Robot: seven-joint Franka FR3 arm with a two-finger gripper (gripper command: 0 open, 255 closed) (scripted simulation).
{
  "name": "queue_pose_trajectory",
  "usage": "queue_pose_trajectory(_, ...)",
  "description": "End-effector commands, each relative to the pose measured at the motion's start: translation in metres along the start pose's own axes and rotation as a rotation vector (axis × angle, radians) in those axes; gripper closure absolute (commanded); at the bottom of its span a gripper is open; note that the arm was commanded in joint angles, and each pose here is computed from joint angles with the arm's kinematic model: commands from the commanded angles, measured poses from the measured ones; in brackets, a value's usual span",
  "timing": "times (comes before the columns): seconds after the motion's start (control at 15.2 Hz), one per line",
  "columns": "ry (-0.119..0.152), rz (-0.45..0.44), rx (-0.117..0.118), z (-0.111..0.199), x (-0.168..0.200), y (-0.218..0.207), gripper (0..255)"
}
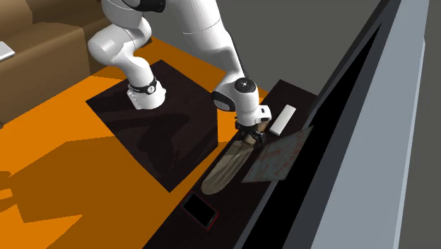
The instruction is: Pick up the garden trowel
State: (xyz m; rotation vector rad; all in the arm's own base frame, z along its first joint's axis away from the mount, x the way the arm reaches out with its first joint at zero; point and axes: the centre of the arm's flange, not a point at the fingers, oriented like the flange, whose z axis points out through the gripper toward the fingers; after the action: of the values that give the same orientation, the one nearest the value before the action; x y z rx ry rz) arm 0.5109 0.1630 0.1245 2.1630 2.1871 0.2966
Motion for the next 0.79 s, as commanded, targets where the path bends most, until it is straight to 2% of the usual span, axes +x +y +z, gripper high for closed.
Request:
queue_pose_trajectory(0.0, 0.000, 0.000, -0.001, 0.0034, -0.0004, 0.0000, 0)
queue_pose_trajectory(0.07, 0.000, 0.000, -0.001, 0.0032, -0.0011, -0.0002, 255)
queue_pose_trajectory(0.73, 0.000, 0.000, -0.001, -0.0018, 0.0001, 0.0009, 255)
